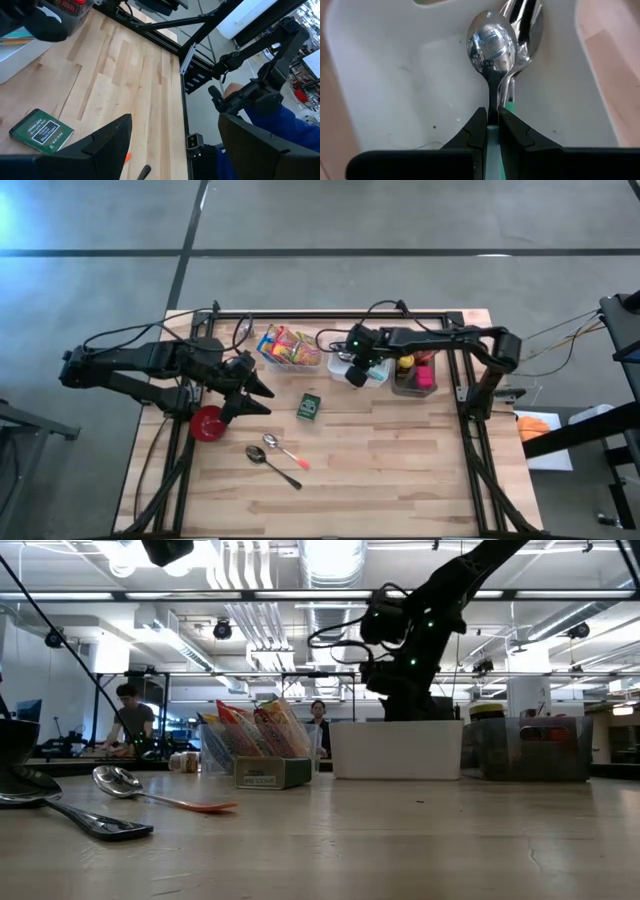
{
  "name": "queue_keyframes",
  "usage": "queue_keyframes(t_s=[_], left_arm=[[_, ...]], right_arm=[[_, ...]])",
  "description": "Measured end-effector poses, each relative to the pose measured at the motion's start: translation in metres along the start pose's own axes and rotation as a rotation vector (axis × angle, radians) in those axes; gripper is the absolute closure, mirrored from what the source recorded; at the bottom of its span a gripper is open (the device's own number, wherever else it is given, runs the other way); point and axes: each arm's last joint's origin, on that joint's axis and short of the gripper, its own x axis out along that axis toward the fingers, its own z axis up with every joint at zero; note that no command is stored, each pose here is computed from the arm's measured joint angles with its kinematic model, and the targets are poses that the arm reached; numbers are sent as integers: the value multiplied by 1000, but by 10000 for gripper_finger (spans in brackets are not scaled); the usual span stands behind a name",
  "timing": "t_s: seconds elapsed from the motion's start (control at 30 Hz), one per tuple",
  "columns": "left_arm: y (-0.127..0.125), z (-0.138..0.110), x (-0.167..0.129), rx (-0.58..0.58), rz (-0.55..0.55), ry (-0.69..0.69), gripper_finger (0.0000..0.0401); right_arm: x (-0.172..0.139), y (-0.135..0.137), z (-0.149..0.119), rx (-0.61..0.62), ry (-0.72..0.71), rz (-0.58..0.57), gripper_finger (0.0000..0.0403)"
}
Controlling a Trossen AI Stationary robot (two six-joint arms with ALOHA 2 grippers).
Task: Pick & Place Food Item
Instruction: Put the light blue spoon into the white bin
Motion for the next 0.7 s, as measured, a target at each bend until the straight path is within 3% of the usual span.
queue_keyframes(t_s=[0.43,0.7], left_arm=[[0,0,0,0,-1,0,102],[0,0,0,0,0,-1,102]], right_arm=[[16,3,13,-28,124,-21,377],[16,3,11,-37,140,-18,275]])
